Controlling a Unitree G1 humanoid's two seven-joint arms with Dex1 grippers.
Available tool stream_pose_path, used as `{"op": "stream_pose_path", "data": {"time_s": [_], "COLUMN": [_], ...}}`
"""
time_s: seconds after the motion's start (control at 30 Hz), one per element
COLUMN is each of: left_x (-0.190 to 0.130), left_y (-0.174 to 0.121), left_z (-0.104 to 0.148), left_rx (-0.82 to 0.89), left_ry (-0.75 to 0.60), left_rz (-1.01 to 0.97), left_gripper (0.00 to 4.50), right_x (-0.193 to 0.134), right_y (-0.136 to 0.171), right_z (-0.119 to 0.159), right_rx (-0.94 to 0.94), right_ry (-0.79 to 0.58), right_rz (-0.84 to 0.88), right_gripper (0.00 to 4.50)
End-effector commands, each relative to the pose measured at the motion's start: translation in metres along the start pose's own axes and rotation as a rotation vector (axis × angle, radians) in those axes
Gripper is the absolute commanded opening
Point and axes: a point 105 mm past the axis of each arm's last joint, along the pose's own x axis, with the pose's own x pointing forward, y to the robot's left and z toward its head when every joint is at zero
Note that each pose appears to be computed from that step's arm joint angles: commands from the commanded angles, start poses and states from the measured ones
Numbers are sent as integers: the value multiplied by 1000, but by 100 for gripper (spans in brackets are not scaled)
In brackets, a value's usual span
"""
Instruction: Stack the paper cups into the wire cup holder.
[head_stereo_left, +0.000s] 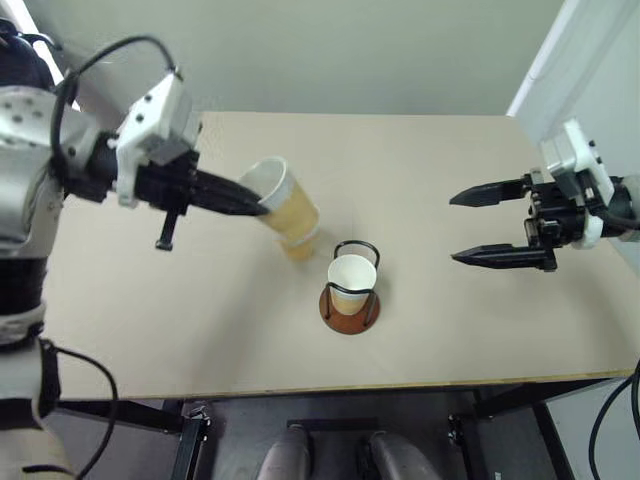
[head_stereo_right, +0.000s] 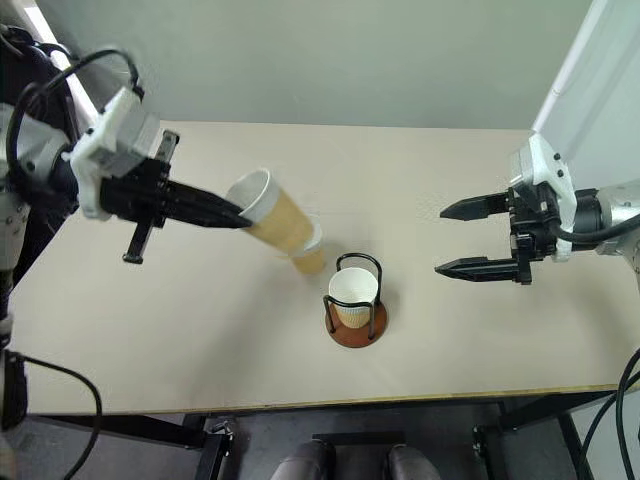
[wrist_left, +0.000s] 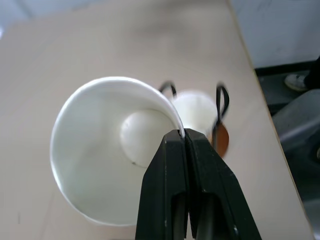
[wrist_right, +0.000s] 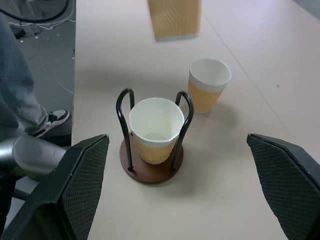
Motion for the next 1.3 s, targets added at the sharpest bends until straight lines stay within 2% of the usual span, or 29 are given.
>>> {"op": "stream_pose_path", "data": {"time_s": [0.03, 0.33, 0.57, 0.77, 1.1, 1.2, 1.3], "left_x": [16, 43, 57, 69, 77, 81, 84], "left_y": [-8, -2, -13, -10, -21, -18, -14], "left_z": [7, 12, 12, -4, -1, -4, -5], "left_rx": [71, 164, 185, 232, 244, 253, 266], "left_ry": [-6, -14, -33, 59, 49, 66, 70], "left_rz": [-139, -253, -349, -346, -393, -387, -375], "left_gripper": [4, 4, 4, 4, 4, 66, 171], "right_x": [-8, -12, -13, -14, -14, -13, -11], "right_y": [4, 8, 10, 12, 12, 11, 9], "right_z": [12, 9, 6, 7, 6, 6, 6], "right_rx": [-49, -39, -32, -34, -33, -34, -35], "right_ry": [-18, 4, 15, 16, 19, 17, 17], "right_rz": [-45, -89, -108, -112, -114, -111, -114], "right_gripper": [450, 450, 450, 450, 450, 450, 450]}}
